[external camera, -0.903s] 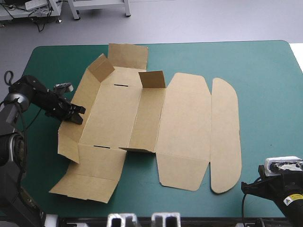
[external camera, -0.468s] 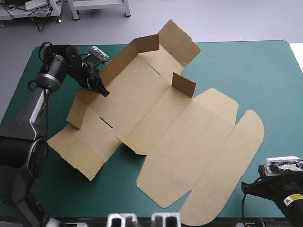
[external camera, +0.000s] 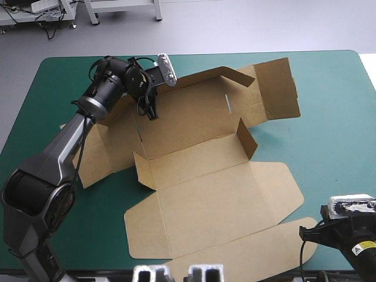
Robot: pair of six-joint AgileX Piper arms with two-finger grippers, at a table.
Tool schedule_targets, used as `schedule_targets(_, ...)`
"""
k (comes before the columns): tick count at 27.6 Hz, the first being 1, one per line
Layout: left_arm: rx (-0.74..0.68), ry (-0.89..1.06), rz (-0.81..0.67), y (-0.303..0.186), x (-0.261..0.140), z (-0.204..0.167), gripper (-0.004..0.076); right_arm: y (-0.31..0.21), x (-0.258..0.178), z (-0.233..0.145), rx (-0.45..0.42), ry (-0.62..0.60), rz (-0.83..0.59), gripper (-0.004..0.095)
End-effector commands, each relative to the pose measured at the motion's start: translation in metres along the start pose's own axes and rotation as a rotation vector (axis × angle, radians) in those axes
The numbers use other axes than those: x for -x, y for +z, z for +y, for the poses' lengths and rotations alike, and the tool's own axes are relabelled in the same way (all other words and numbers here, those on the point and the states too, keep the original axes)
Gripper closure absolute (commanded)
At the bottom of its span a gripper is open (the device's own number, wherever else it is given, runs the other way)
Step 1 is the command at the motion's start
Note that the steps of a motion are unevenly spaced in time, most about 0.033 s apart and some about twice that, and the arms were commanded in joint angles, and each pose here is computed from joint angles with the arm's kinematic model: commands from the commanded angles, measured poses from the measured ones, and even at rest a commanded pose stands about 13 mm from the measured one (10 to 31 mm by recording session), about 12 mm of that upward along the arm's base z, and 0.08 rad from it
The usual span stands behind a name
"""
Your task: Fold the box
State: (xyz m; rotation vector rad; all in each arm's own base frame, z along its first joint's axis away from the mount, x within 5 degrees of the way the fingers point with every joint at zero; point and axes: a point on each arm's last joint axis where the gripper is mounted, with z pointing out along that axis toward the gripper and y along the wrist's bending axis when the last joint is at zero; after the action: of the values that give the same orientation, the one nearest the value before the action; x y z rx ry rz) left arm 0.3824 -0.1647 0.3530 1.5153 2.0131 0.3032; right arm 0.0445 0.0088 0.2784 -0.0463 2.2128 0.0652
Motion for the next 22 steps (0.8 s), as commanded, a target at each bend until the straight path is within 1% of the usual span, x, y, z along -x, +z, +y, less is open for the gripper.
schedule_targets(1,0.164,0.084,-0.144,-0.034,0.024,0.008,0.0733,-0.005,0.012,0.0,-0.002,-0.004,-0.077,0.0925)
schedule_targets(3,0.168,0.13,-0.152,-0.037,0.032,0.002,0.0733,-0.005,0.012,0.0,-0.002,-0.004,-0.077,0.0925)
schedule_targets(7,0.13,0.196,-0.182,-0.053,0.052,-0.022,0.0733,-0.002,0.013,0.0,-0.001,-0.001,-0.064,0.0925)
schedule_targets(10,0.158,0.246,-0.222,-0.064,0.063,-0.035,0.0733,0.004,0.015,-0.001,0.003,-0.004,-0.025,0.0925)
schedule_targets(13,0.183,0.296,-0.208,-0.066,0.066,-0.047,0.0733,0.009,0.02,-0.002,0.006,-0.015,0.005,0.0924)
schedule_targets(14,0.202,0.319,-0.184,-0.067,0.066,-0.057,0.0733,0.007,0.028,-0.003,0.005,-0.02,-0.006,0.0924)
schedule_targets(16,0.233,0.314,-0.18,-0.07,0.067,-0.065,0.0733,0.001,0.039,-0.003,0.0,-0.028,-0.043,0.0925)
schedule_targets(20,0.296,0.301,-0.192,-0.08,0.065,-0.081,0.0733,-0.021,0.073,-0.002,-0.015,-0.041,-0.165,0.0925)
schedule_targets(21,0.303,0.299,-0.196,-0.082,0.064,-0.087,0.0733,-0.028,0.082,-0.002,-0.019,-0.042,-0.192,0.0925)
schedule_targets(22,0.305,0.291,-0.207,-0.084,0.06,-0.098,0.0733,-0.038,0.101,-0.002,-0.023,-0.044,-0.229,0.0925)
